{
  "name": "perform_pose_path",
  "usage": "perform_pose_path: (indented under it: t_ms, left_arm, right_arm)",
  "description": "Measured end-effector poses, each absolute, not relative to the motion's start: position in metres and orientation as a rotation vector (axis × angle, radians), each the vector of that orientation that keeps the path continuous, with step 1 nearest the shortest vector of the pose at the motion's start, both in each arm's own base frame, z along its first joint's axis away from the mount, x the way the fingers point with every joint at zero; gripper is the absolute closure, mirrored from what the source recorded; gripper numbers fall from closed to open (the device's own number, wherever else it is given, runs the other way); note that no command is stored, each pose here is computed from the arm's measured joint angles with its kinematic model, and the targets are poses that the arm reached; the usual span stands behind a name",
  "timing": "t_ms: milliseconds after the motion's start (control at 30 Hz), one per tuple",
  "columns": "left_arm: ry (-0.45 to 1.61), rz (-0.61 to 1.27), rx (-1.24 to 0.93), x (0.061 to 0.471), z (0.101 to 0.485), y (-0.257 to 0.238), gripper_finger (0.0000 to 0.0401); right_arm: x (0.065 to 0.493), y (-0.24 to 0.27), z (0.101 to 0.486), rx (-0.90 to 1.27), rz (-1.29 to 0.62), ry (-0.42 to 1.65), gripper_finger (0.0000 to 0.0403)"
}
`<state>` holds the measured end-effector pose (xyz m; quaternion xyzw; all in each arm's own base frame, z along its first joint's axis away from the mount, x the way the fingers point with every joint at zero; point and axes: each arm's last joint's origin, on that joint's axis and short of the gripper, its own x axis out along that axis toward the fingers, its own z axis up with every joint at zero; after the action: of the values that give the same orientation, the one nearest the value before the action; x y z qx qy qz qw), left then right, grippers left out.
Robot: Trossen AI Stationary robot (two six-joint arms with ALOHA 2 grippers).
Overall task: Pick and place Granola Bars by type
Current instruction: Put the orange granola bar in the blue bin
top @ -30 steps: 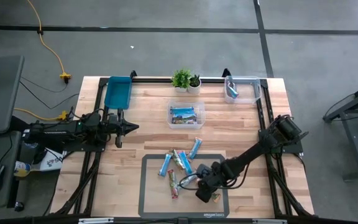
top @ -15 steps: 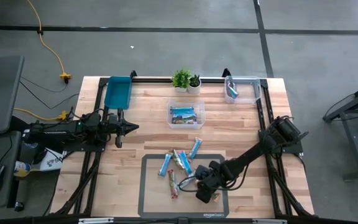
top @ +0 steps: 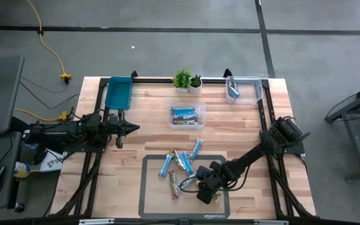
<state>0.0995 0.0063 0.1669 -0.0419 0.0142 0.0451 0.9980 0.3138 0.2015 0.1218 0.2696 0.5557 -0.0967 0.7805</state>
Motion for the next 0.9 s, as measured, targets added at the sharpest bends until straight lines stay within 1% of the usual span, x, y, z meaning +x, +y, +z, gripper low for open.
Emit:
perform_pose_path:
  t_ms: [200,500,733,900]
  left_arm:
    - [0.029,0.090,-0.084,0.099,0.167,0.006,0.0400]
    - [0.028,0.090,-0.084,0.099,0.167,0.006,0.0400]
    - [0.028,0.090,-0.084,0.099,0.167,0.006,0.0400]
    - [0.029,0.090,-0.084,0.099,0.167,0.006,0.0400]
  right_arm:
    - [0.312,0.200,0.138,0.584,-0.164,1.168,0.0340]
    - [0.320,0.207,0.165,0.635,0.017,1.040,0.0344]
    - [0.335,0.208,0.197,0.668,0.187,0.789,0.0348]
    - [0.351,0.195,0.230,0.682,0.286,0.521,0.0348]
